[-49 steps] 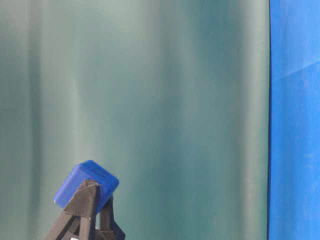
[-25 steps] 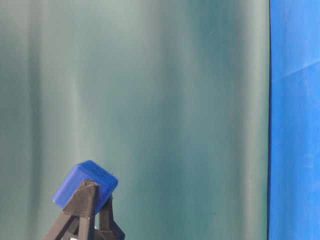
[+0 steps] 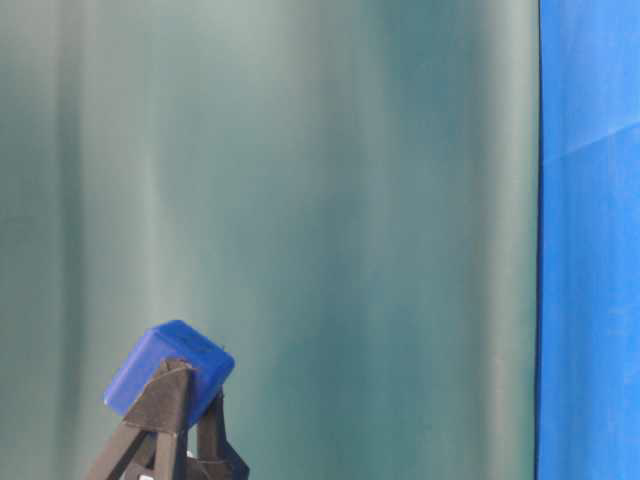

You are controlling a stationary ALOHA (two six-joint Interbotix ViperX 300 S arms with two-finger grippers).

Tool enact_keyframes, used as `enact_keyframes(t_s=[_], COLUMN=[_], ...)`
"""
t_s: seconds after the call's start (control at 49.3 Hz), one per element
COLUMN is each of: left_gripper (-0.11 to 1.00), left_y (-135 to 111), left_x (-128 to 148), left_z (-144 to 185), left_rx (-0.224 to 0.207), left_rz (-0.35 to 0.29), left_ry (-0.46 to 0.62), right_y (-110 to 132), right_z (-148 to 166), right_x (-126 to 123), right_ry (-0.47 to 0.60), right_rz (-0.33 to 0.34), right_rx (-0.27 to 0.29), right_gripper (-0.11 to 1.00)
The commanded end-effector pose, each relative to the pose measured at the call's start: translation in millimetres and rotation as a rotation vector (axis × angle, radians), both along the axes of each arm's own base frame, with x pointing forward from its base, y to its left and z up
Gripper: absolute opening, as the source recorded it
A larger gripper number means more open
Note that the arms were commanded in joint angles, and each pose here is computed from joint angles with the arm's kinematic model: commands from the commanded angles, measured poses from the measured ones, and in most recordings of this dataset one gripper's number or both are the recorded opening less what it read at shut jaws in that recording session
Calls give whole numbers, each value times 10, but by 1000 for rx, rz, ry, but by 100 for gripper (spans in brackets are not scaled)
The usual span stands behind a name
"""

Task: Handover the blue block to the right arm after grasping it with the left arm, then place it in the designated position.
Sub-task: 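Lift the blue cube with the left gripper and raise it up, then move the right gripper to the cube held by the left gripper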

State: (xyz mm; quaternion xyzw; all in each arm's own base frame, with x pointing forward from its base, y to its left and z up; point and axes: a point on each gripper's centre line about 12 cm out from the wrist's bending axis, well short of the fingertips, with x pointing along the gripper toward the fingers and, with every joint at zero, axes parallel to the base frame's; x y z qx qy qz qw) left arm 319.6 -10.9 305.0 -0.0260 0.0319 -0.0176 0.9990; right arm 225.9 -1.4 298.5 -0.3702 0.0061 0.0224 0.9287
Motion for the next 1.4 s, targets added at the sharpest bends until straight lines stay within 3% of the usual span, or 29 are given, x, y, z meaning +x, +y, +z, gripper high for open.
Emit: enact_keyframes(t_s=[0.0, 0.284, 0.345, 1.38], left_gripper=[49, 48, 48, 48], left_y=[15, 20, 20, 20], left_x=[11, 12, 11, 11], left_z=[106, 112, 106, 106], left_rx=[-6, -7, -9, -10], left_rz=[5, 7, 7, 7], left_ry=[-35, -37, -35, -35], right_y=[17, 77, 101, 128], right_z=[121, 120, 124, 144], right_x=[28, 26, 26, 29], right_ry=[-36, -55, -61, -84], right_rz=[19, 69, 83, 98], right_rx=[-122, -486, -534, -547], right_gripper=[94, 94, 94, 94])
